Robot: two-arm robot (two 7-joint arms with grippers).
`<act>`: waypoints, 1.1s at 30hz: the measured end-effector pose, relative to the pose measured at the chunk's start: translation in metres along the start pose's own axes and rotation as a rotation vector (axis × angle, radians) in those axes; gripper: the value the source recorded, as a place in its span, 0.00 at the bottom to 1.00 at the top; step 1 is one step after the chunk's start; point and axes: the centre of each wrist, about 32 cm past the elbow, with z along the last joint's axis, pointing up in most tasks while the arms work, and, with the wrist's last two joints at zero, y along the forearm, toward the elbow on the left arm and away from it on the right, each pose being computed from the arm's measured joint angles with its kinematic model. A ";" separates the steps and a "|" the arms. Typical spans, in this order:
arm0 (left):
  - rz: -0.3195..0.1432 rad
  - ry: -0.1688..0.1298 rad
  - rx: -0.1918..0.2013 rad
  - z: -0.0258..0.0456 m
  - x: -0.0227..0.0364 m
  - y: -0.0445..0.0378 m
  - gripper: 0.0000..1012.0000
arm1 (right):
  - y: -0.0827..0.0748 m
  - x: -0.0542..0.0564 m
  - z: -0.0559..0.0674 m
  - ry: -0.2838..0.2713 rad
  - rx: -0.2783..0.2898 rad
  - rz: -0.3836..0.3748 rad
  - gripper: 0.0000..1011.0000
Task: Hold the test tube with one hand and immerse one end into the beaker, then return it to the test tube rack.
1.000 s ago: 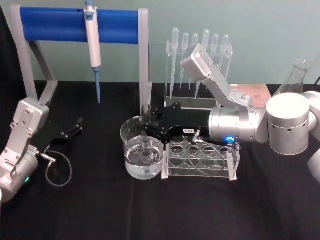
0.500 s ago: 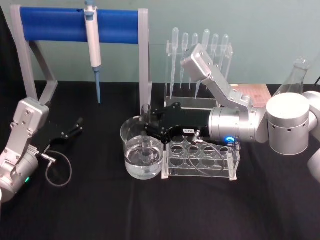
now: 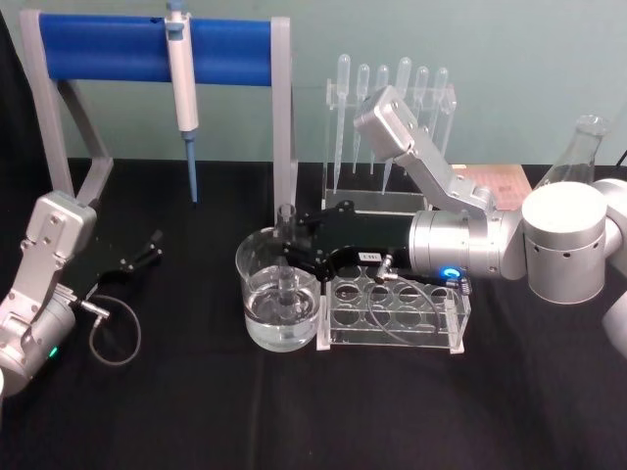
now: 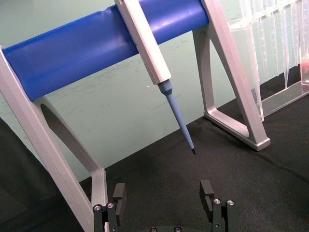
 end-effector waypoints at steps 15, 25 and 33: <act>0.000 0.000 0.000 0.0000 0.0000 0.0000 0.99 | 0.000 0.000 0.000 0.000 0.000 0.000 0.22; 0.000 0.000 0.000 0.0000 0.0000 0.0000 0.99 | 0.000 0.000 0.000 0.000 0.000 0.000 0.22; 0.000 0.000 0.000 0.0000 0.0000 0.0000 0.99 | 0.000 0.000 0.000 0.000 0.000 0.000 0.22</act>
